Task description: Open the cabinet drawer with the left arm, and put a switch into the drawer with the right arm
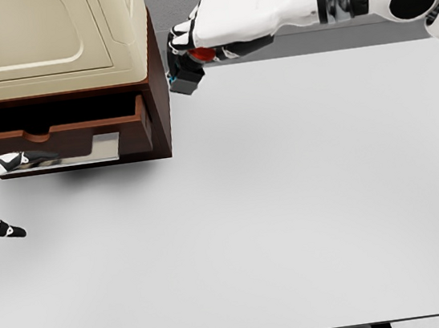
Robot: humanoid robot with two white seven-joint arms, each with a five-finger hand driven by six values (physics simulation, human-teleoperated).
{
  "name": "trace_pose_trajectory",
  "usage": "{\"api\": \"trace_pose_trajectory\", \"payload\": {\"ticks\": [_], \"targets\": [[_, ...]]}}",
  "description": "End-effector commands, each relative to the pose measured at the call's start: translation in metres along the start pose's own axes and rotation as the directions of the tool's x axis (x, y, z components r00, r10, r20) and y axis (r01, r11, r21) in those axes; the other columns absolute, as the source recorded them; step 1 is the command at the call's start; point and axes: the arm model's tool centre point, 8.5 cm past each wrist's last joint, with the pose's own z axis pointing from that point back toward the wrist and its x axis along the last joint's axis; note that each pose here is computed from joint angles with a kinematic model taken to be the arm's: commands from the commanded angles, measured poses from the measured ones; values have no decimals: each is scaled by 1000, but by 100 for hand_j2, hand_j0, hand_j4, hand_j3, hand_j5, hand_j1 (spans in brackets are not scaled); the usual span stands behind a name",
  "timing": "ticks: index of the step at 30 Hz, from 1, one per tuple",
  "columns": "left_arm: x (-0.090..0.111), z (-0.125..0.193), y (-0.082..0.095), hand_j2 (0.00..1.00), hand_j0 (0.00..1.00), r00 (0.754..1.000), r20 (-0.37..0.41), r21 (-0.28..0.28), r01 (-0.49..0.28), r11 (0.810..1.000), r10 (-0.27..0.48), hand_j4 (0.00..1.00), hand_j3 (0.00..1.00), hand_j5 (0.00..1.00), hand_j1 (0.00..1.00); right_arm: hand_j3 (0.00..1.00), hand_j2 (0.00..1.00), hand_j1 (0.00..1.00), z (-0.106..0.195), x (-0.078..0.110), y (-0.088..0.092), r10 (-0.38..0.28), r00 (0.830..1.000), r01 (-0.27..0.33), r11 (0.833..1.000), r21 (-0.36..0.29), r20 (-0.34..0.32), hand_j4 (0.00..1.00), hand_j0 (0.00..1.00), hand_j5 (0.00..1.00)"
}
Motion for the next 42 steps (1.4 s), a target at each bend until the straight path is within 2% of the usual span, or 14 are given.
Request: {"api": "trace_pose_trajectory", "payload": {"ticks": [1,12,17,24,33,38,42], "targets": [[1,2,1,100,100,1000,-2,-1,0,1000,0,100,100,100,100,42,42,42,0,0,-2,-9,1000,10,1000,-11,1,42,42,42],[10,9,3,100,100,1000,-7,-20,11,1000,-11,100,100,100,100,42,42,42,-2,2,-3,-12,1000,12,1000,-15,10,42,42,42],[14,13,0,100,100,1000,-9,-39,10,999,-11,100,100,100,100,42,42,42,-10,18,-7,4,998,-3,1000,-19,63,42,42,42],[21,17,0,100,100,1000,-10,-57,16,998,-16,100,100,100,100,42,42,42,-22,25,-9,-5,995,7,1000,-28,98,42,42,42],[24,18,10,100,100,999,-6,-33,37,999,-37,100,100,100,100,42,42,42,-26,24,-18,2,995,2,999,-34,101,42,42,42],[26,17,14,100,100,999,2,-22,49,999,-49,100,100,100,100,42,42,42,-39,31,-26,16,991,-11,999,-39,130,42,42,42],[27,15,13,100,100,999,9,-26,46,999,-46,100,100,100,100,42,42,42,-44,27,-25,10,992,-5,999,-37,124,42,42,42]]}}
